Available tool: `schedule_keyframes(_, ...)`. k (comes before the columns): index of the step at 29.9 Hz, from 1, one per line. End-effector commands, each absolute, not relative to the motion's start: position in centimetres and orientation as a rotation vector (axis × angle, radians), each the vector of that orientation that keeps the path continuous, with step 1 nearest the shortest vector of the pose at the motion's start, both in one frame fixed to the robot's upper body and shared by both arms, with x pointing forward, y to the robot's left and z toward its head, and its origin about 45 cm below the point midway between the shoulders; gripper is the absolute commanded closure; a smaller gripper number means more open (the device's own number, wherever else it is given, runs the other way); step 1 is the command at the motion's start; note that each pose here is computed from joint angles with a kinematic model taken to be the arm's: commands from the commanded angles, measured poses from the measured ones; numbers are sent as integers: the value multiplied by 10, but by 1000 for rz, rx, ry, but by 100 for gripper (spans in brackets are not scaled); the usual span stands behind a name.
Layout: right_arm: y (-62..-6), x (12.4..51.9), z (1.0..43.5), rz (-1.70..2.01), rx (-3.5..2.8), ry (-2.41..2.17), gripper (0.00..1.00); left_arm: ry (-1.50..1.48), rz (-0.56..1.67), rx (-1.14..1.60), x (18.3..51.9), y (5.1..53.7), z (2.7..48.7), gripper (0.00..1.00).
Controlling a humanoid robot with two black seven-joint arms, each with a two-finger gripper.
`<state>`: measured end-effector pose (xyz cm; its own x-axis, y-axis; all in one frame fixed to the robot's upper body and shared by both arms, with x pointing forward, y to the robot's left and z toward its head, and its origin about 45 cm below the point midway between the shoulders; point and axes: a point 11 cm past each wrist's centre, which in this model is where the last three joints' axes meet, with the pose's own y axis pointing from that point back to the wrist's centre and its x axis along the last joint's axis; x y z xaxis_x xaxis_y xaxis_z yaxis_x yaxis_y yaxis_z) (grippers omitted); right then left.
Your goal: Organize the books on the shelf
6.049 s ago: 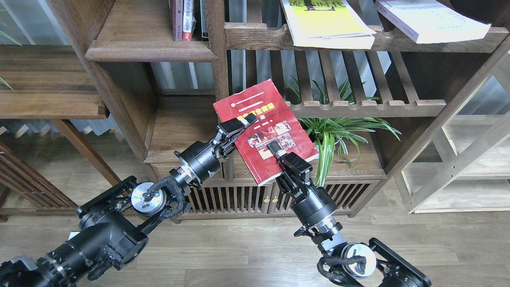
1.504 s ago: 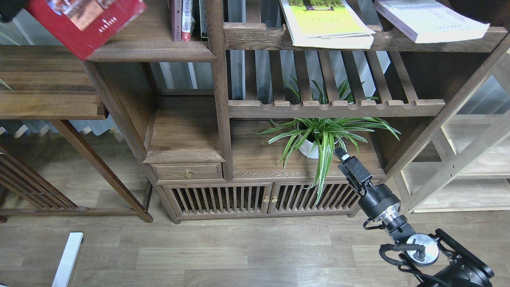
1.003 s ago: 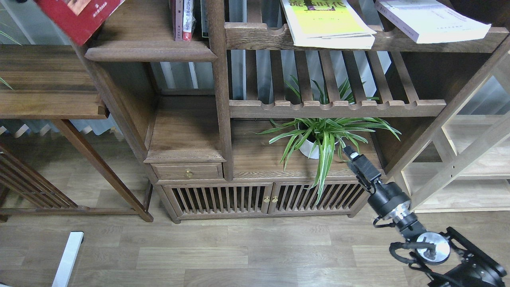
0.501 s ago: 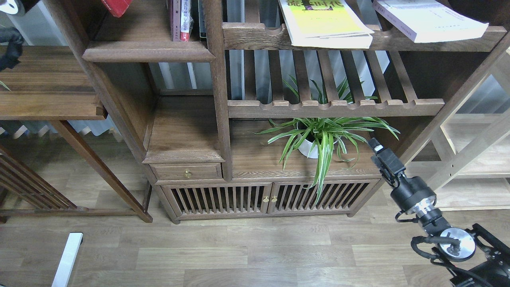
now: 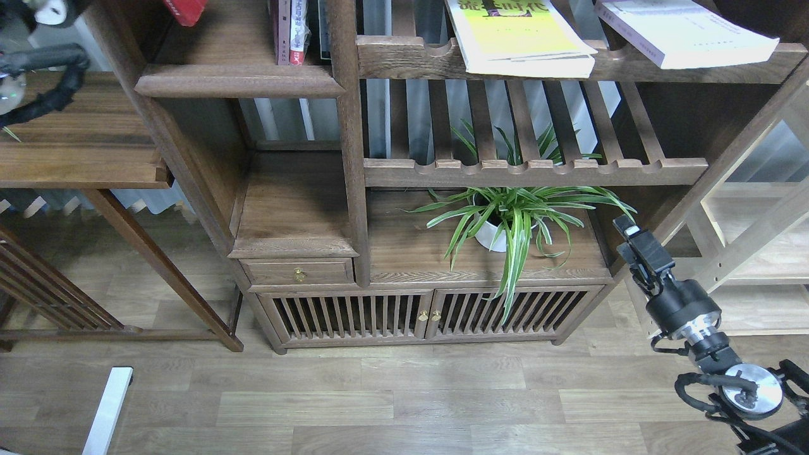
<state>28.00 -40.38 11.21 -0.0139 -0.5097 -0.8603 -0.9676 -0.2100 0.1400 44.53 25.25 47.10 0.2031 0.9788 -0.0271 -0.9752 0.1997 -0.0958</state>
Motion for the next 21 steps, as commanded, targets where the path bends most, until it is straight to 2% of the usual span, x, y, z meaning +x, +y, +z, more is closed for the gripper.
schedule_keyframes(1,-408,275,110,1164,-1743,1551,1,-43,1379,-110,455,245,470,100)
schedule_keyframes(10,-416,268,107,1167,-1737,1579,2,-52,1401,-92,479,237,474,100)
schedule_keyframes(21,-421,263,106,1170,-1715,1591,2,1,1431,-59,490,240,450,99)
